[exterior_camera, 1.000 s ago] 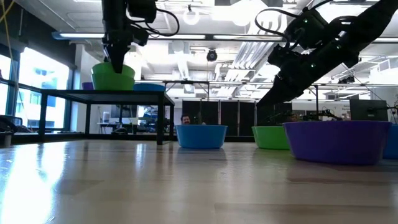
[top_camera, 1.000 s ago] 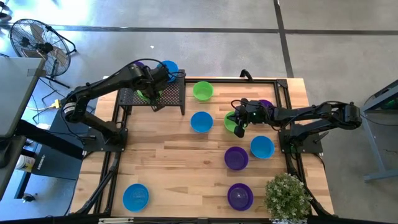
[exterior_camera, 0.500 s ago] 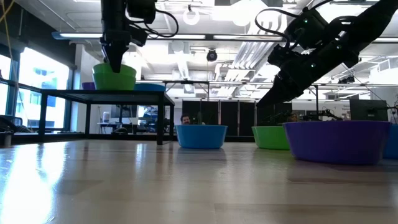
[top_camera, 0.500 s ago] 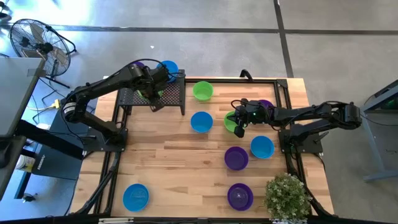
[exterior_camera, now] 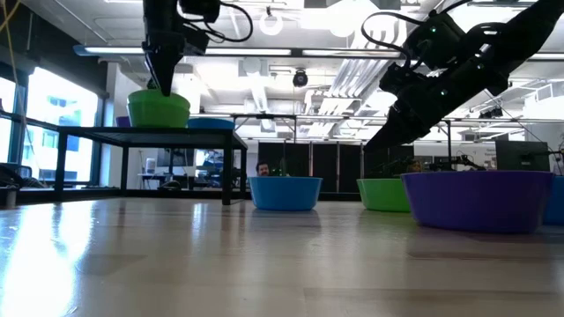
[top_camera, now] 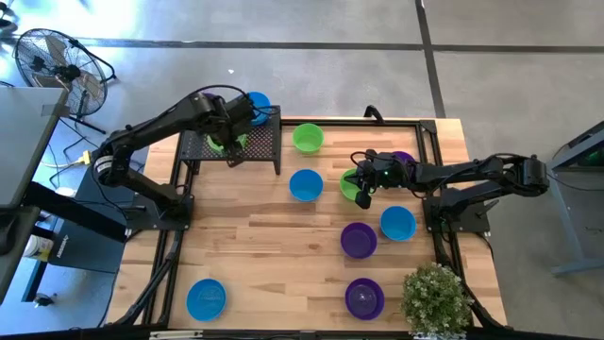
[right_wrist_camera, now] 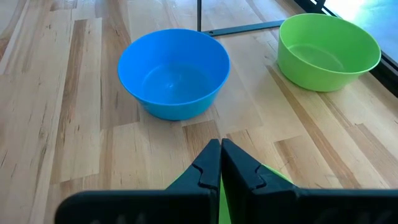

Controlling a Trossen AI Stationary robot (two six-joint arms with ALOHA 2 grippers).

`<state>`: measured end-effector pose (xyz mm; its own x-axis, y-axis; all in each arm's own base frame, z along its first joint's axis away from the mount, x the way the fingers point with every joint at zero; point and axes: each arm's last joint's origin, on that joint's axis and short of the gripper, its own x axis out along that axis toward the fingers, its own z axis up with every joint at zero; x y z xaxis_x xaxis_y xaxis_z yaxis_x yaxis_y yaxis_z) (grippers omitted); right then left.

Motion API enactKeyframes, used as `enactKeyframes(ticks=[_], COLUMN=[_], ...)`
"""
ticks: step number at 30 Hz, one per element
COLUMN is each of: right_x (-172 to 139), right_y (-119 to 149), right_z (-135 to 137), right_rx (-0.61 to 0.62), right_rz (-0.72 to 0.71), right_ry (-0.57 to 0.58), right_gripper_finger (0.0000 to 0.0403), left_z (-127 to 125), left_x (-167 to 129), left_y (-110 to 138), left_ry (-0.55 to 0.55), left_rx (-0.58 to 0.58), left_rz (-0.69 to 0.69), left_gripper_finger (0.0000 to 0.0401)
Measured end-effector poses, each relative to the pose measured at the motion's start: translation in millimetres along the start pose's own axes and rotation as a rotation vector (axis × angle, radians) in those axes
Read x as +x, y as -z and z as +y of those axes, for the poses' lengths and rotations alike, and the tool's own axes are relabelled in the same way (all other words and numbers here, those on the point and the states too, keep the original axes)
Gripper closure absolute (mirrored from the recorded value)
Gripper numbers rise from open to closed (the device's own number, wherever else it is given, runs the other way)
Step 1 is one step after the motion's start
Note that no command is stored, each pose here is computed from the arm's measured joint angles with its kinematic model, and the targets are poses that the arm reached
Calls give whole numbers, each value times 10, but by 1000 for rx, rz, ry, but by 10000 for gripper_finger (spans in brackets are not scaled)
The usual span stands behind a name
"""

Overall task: Pick & Place Mini bowls
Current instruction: Stack the green bowl on top of the green bowl on the shelf

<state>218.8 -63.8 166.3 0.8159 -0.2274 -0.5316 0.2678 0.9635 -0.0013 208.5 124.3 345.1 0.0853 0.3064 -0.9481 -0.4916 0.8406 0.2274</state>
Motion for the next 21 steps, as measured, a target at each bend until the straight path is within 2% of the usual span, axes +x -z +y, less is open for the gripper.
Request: enactKeyframes(ticks=[6, 9, 18, 21], right_x=[0, 0, 0, 0], right_y=[0, 0, 0, 0], right_z=[1, 0, 0, 0], right_rx=[0, 0, 0, 0], right_rz=[0, 0, 0, 0], right_ry=[0, 0, 0, 0], right_gripper_finger=[402, 402, 401, 401], left_z=[7, 6, -4, -5], left_x=[-34, -34, -34, -35], left_y=[10, 8, 3, 3], left_ry=[3, 7, 40, 43], left_rx=[12, 11, 22, 25], left_rz=[7, 5, -1, -1], left_gripper_finger=[231, 246, 371, 396])
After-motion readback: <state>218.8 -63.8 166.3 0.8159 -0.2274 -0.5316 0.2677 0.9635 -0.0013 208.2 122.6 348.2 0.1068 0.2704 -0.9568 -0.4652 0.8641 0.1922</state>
